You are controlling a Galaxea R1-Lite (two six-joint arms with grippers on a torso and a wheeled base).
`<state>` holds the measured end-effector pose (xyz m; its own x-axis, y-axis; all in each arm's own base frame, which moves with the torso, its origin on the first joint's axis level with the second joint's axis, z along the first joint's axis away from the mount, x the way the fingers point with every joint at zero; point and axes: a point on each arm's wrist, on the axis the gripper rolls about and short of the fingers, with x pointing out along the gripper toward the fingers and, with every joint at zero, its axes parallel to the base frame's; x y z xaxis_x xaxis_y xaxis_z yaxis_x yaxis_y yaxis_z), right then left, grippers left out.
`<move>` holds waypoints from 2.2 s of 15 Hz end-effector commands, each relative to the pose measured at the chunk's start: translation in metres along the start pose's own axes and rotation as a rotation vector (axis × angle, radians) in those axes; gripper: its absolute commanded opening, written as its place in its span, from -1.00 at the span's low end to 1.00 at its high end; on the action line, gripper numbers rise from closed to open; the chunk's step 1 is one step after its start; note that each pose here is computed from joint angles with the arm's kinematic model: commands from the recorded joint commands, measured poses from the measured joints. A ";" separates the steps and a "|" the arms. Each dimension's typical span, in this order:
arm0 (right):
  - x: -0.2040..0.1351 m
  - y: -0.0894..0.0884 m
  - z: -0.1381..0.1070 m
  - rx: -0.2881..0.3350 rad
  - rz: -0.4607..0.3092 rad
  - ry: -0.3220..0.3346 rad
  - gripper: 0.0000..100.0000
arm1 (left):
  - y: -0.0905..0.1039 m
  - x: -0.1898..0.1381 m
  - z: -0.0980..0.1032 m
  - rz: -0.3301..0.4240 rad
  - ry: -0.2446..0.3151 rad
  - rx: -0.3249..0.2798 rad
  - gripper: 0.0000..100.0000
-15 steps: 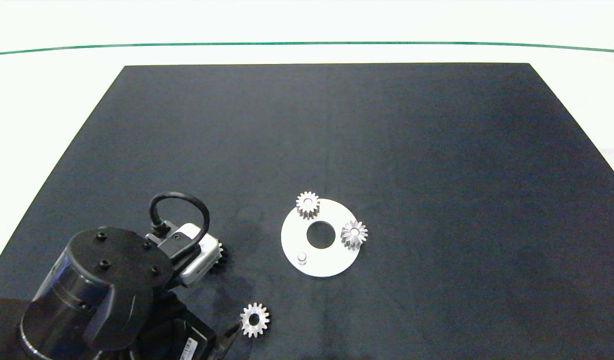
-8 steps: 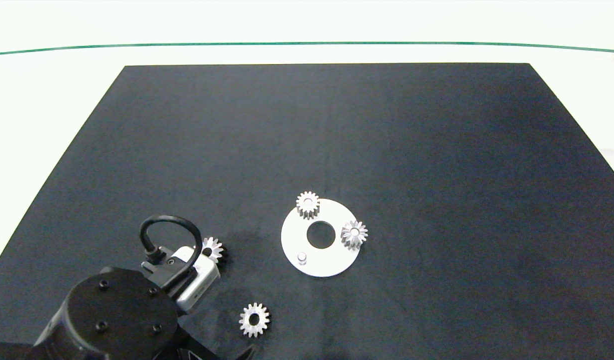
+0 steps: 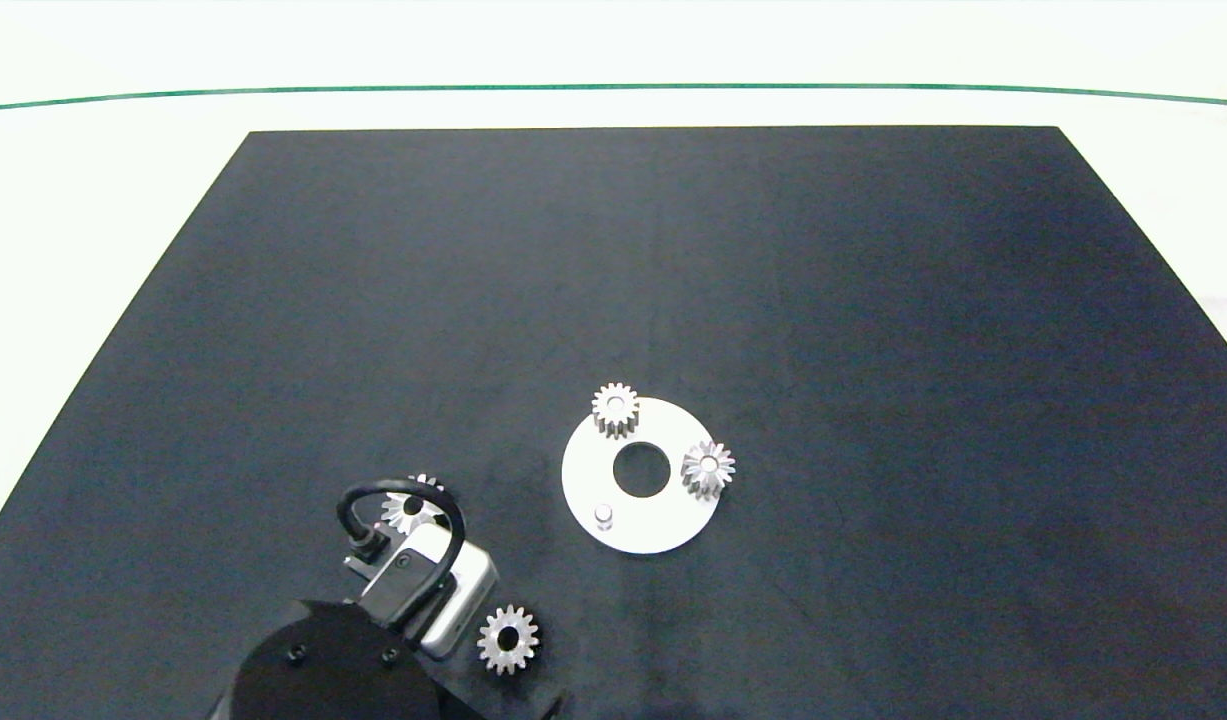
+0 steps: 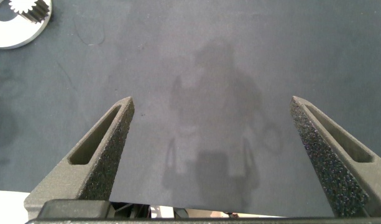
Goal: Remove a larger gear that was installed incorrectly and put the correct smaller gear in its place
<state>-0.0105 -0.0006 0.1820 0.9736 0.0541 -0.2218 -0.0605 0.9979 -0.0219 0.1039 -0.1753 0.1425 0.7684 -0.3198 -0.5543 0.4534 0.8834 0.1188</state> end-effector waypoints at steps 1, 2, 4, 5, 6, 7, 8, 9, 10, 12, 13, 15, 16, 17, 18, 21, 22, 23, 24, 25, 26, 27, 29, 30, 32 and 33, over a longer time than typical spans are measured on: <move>-0.001 0.000 0.001 0.000 0.000 -0.004 1.00 | -0.008 0.015 -0.009 0.022 0.045 0.076 1.00; -0.001 0.000 0.001 0.000 -0.005 -0.004 1.00 | -0.007 0.015 -0.008 0.022 0.043 0.084 1.00; -0.001 0.000 0.001 0.000 -0.007 -0.004 1.00 | -0.008 0.016 -0.006 0.023 0.035 0.083 1.00; -0.001 0.000 0.000 0.000 -0.007 -0.003 1.00 | -0.008 0.017 -0.005 0.022 0.028 0.080 1.00; -0.001 0.000 0.001 0.000 -0.007 -0.004 1.00 | -0.007 0.022 -0.005 0.037 0.028 0.088 1.00; -0.001 0.000 0.001 0.000 -0.007 -0.006 1.00 | -0.005 0.025 -0.004 0.047 0.026 0.082 1.00; -0.001 0.000 0.002 0.000 -0.007 -0.009 1.00 | -0.005 0.027 -0.003 0.048 0.023 0.082 1.00; -0.001 0.000 0.002 0.000 -0.007 -0.009 1.00 | -0.006 0.028 -0.003 0.048 0.023 0.090 1.00; -0.002 0.000 0.002 0.000 -0.007 -0.010 1.00 | -0.006 0.028 -0.004 0.050 0.024 0.091 1.00; -0.001 0.000 0.002 0.000 -0.008 -0.009 1.00 | -0.006 0.030 -0.004 0.052 0.030 0.092 1.00; -0.001 0.000 0.002 0.000 -0.007 -0.009 1.00 | -0.004 0.031 -0.004 0.060 0.031 0.088 1.00; -0.001 0.000 0.002 0.000 -0.008 -0.007 1.00 | -0.004 0.032 -0.005 0.059 0.022 0.081 1.00; -0.001 0.000 0.002 -0.002 -0.007 -0.007 1.00 | -0.005 0.033 -0.006 0.059 0.021 0.082 0.96; -0.001 0.000 0.002 -0.002 -0.008 -0.007 1.00 | -0.006 0.034 -0.005 0.058 0.017 0.080 0.93; -0.001 0.000 0.002 0.000 -0.008 -0.007 1.00 | -0.006 0.034 -0.005 0.058 0.017 0.080 0.90; -0.001 0.000 0.002 -0.002 -0.008 -0.007 1.00 | -0.006 0.035 -0.006 0.057 0.018 0.081 0.78; -0.001 0.000 0.002 -0.002 -0.008 -0.007 1.00 | -0.006 0.035 -0.006 0.057 0.017 0.082 0.72; -0.001 0.000 0.002 -0.002 -0.008 -0.007 1.00 | -0.006 0.035 -0.006 0.057 0.017 0.084 0.69; -0.001 0.000 0.002 0.000 -0.007 -0.007 1.00 | -0.006 0.034 -0.006 0.058 0.018 0.094 0.66; -0.001 0.000 0.002 -0.002 -0.007 -0.007 1.00 | -0.006 0.034 -0.007 0.058 0.020 0.103 0.60; -0.001 0.000 0.002 -0.002 -0.008 -0.007 1.00 | -0.006 0.035 -0.007 0.058 0.018 0.103 0.57; -0.001 0.000 0.002 -0.002 -0.008 -0.007 1.00 | -0.006 0.035 -0.007 0.056 0.010 0.100 0.54; -0.002 0.000 0.002 -0.002 -0.008 -0.010 1.00 | -0.007 0.038 -0.008 0.058 0.007 0.106 0.45; -0.002 0.000 0.002 -0.002 -0.008 -0.010 1.00 | -0.008 0.038 -0.008 0.059 0.004 0.104 0.42; -0.002 0.000 0.002 -0.002 -0.008 -0.012 1.00 | -0.008 0.039 -0.008 0.062 0.006 0.111 0.33; -0.002 0.000 0.001 0.000 -0.008 -0.010 1.00 | -0.008 0.039 -0.008 0.065 0.006 0.114 0.30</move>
<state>-0.0121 -0.0008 0.1841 0.9769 0.0462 -0.2085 -0.0524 0.9983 -0.0244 0.1263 -0.1918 0.1138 0.7941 -0.2654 -0.5467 0.4555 0.8555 0.2463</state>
